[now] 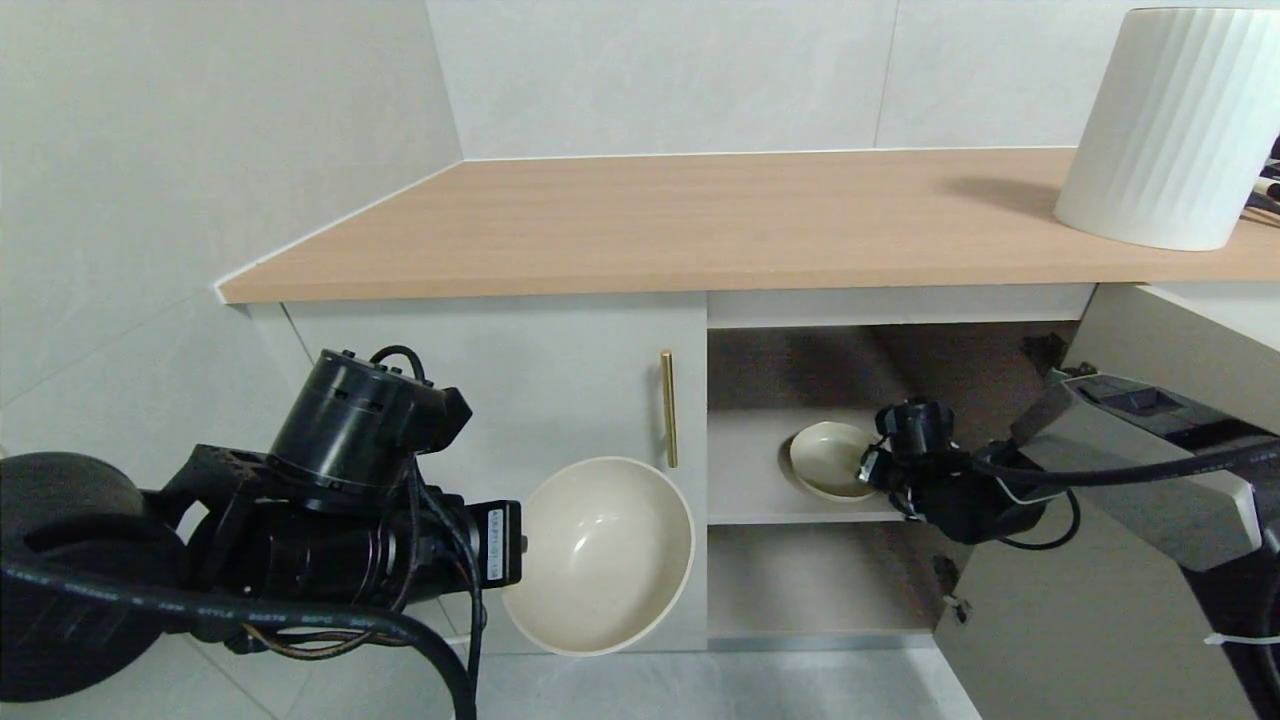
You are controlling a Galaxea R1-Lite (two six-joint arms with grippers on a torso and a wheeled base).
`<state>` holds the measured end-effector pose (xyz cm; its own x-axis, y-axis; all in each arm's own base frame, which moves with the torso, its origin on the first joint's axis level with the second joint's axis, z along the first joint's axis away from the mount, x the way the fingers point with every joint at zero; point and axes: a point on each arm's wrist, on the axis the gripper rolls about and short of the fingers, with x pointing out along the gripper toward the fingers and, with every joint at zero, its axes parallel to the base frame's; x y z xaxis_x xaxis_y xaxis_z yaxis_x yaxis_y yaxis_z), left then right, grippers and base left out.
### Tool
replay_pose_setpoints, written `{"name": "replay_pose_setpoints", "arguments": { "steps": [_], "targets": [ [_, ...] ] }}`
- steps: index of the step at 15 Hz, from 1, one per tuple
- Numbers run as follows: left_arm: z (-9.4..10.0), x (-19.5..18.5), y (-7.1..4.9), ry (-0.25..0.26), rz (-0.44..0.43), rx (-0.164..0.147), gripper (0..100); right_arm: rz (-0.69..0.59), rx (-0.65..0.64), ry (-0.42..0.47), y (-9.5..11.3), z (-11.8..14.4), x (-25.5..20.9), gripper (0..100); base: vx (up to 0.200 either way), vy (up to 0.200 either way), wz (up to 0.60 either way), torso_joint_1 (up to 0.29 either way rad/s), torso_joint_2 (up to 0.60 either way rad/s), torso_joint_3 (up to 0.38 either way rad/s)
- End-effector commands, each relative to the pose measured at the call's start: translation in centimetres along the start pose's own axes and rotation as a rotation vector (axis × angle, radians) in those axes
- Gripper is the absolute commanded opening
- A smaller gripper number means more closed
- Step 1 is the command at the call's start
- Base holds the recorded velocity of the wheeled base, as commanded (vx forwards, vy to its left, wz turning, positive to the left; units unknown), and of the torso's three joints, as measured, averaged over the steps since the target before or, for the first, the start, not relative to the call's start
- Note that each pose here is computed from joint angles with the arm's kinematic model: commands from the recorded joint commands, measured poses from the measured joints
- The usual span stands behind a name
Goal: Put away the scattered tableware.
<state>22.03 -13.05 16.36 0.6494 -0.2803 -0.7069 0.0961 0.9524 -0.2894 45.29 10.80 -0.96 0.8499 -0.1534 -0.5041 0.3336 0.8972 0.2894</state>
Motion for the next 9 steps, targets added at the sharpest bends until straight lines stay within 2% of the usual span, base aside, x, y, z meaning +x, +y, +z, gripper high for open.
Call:
{"name": "replay_pose_setpoints", "arguments": {
  "steps": [1, 2, 3, 9],
  "targets": [
    [0.0, 0.0, 0.0, 0.001, 0.002, -0.001, 0, 0.002, 0.001, -0.002, 0.0, 0.1, 0.0, 0, 0.000, 0.000, 0.00, 0.000, 0.00, 0.000],
    [0.0, 0.0, 0.0, 0.001, 0.002, -0.001, 0, 0.003, 0.005, -0.004, 0.1, 0.1, -0.1, 0, 0.000, 0.000, 0.00, 0.000, 0.00, 0.000],
    [0.0, 0.0, 0.0, 0.001, 0.002, -0.001, 0, 0.002, 0.009, -0.002, 0.0, 0.1, -0.1, 100, 0.000, 0.000, 0.00, 0.000, 0.00, 0.000],
    [0.2, -0.1, -0.1, -0.010, -0.004, 0.001, 0, 0.007, 0.044, -0.024, 0.3, 1.2, -1.2, 100, 0.000, 0.000, 0.00, 0.000, 0.00, 0.000]
  ]
}}
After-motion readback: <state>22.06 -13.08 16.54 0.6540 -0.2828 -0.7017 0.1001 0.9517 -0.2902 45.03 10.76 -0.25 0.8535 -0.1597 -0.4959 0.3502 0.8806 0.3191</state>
